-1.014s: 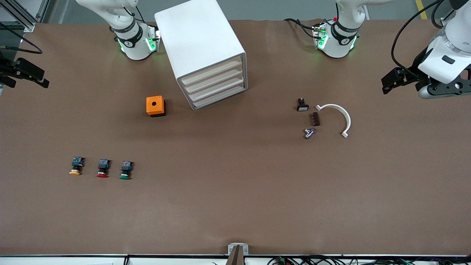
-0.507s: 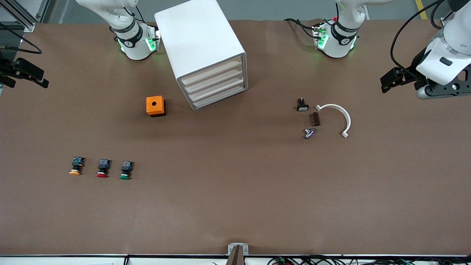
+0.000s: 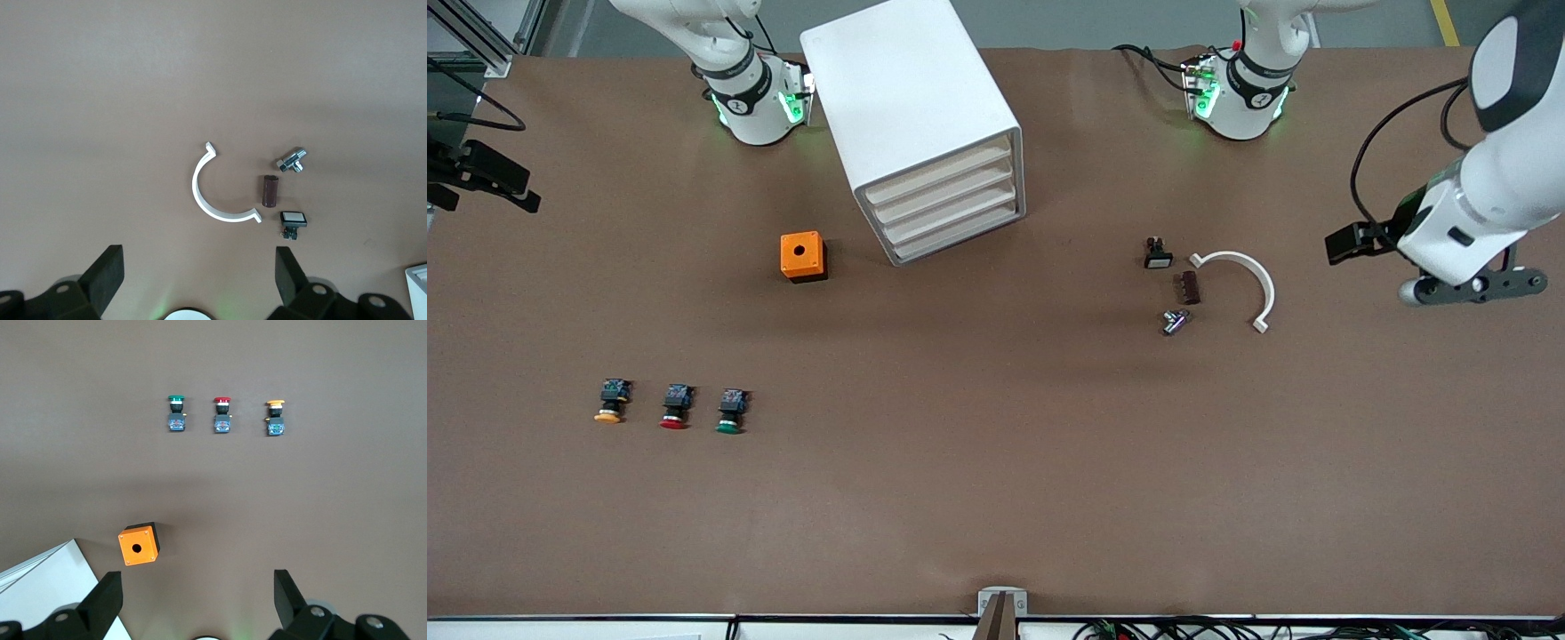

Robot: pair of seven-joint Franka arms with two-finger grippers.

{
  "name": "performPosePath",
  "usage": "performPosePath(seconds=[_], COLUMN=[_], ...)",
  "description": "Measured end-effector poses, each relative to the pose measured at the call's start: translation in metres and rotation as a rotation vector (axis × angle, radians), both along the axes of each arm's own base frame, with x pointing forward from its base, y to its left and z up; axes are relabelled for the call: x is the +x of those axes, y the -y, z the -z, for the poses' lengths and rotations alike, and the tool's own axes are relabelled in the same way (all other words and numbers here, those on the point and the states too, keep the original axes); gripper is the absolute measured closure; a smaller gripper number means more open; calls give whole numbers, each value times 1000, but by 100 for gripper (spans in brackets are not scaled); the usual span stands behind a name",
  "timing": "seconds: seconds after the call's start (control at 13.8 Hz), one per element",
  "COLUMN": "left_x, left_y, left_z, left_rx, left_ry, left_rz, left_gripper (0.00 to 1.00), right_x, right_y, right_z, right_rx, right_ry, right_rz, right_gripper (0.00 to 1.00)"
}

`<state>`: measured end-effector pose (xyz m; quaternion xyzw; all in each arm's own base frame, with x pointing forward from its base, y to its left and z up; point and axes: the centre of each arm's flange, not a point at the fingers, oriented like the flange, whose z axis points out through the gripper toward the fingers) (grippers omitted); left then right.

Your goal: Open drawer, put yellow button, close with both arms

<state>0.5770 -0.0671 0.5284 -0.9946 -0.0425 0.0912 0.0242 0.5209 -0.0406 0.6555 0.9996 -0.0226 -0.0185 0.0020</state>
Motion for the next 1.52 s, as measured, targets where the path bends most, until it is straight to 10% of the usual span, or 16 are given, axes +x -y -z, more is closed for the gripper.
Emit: performPosePath(seconds=[0.29,0.58,0.87,1.52], left_x=[48,64,53,-8], left_y=[12,52,115,256], left_z=[78,140,186,263], left_rx=[23,93,239,430], left_ry=[-74,-154,-214,-661], left_rz=[-249,-560,-915,-1412], left_gripper=[0,0,0,0], right_x=[0,26,80,129], right_y=[35,69,109,148], right_z=[8,77,186,350], right_rx=[2,15,-44,-50], right_ry=[-21,-145,-175,-127], right_rz=[63,119,91,14], right_gripper=[0,0,0,0])
